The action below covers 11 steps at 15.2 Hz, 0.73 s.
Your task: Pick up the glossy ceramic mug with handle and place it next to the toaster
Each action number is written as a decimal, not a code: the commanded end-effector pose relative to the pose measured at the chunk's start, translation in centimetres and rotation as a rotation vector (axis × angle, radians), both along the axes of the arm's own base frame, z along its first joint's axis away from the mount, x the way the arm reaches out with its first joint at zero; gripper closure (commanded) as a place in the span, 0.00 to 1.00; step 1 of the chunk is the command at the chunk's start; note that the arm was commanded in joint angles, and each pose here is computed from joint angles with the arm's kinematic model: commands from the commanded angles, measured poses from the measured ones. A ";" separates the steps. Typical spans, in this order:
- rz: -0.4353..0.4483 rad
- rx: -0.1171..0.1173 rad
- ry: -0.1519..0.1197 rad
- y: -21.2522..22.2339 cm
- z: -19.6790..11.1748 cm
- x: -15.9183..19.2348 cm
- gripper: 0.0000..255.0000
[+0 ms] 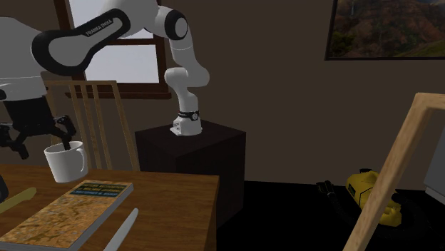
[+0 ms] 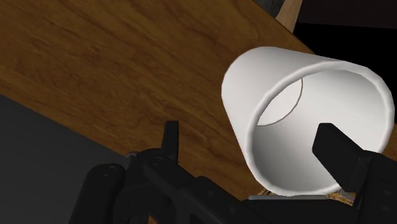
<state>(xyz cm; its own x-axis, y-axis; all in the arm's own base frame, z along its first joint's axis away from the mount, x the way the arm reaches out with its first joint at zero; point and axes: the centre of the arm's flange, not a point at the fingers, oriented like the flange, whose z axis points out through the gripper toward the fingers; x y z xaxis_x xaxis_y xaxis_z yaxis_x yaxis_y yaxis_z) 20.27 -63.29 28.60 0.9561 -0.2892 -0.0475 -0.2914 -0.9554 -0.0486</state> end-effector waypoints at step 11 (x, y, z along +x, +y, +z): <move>0.000 0.000 0.000 -0.3 4.4 0.1 0.00</move>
<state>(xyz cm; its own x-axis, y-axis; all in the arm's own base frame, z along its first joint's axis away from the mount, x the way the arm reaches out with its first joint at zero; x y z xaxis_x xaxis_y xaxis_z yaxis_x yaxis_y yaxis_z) 20.37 -63.57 32.96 0.9561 -0.2892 -0.0473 -0.2914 -0.9554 -0.0487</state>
